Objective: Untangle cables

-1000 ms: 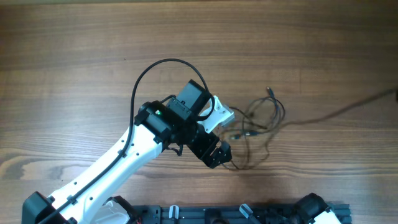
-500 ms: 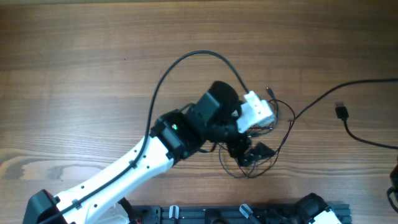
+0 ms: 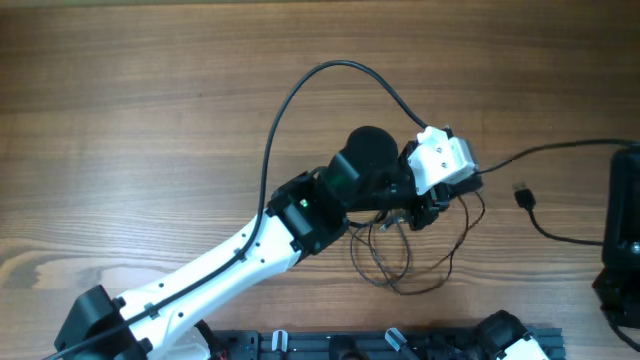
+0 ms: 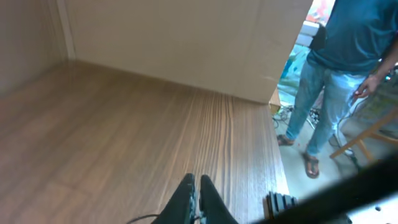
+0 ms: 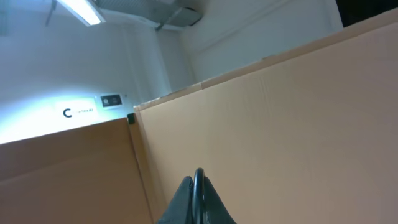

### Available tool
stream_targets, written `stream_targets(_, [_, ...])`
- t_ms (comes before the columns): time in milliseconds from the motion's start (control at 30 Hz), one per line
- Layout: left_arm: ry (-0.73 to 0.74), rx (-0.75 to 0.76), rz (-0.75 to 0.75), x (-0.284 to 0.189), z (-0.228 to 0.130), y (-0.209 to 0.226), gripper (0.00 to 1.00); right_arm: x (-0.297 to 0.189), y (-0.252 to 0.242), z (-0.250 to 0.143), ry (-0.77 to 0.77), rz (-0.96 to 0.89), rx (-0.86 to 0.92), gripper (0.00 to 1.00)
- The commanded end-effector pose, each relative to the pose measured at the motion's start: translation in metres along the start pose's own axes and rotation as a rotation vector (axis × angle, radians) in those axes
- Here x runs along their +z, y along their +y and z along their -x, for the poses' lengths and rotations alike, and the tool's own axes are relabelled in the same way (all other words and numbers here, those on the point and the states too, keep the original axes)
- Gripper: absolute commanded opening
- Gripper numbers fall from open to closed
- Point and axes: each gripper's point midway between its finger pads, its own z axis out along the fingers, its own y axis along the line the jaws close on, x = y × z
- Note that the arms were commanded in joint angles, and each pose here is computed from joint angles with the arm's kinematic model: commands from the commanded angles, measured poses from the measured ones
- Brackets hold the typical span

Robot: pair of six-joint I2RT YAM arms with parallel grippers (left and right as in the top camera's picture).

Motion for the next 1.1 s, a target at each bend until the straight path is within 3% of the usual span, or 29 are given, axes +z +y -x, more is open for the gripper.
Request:
stream_targets(0, [0.075, -0.070, 0.152, -0.011, -0.018, 0.030, 0.04, 0.003, -0.010, -0.006, 0.021, -0.054, 0.000, 0.04])
stream_targets(133, [0.179, -0.143, 0.365, -0.063, -0.035, 0.073, 0.04, -0.010, -0.065, -0.028, 0.086, -0.362, -0.024, 0.06])
stream_targets(167, [0.196, -0.163, 0.425, -0.084, -0.036, 0.083, 0.04, -0.016, -0.078, -0.034, 0.111, -0.434, -0.036, 0.47])
stream_targets(200, [0.201, -0.175, 0.469, -0.100, -0.035, 0.090, 0.04, -0.022, -0.089, -0.042, 0.141, -0.499, -0.049, 0.79])
stream_targets(233, [0.200, -0.193, 0.539, -0.125, -0.033, 0.100, 0.04, -0.026, -0.097, -0.049, 0.175, -0.541, -0.063, 1.00])
stream_targets(433, [-0.035, -0.221, 0.965, -0.304, 0.017, 0.133, 0.04, -0.029, -0.113, -0.139, 0.497, -0.593, -0.010, 0.99])
stream_targets(600, [-0.223, -0.160, 1.159, -0.399, 0.046, 0.102, 0.04, -0.003, -0.097, -0.233, 0.822, -0.434, 0.073, 1.00])
stream_targets(833, [-0.328, -0.171, 1.089, -0.408, 0.061, 0.077, 0.04, 0.015, -0.050, -0.382, 1.389, 0.031, 0.211, 0.99])
stream_targets(967, [-0.324, -0.170, 1.049, -0.399, 0.063, 0.074, 0.04, -0.006, -0.064, -0.449, 1.641, 0.133, 0.177, 1.00])
stream_targets(1067, [-0.311, -0.157, 0.925, -0.377, 0.066, 0.063, 0.04, -0.015, -0.076, -0.487, 1.753, 0.152, 0.181, 1.00])
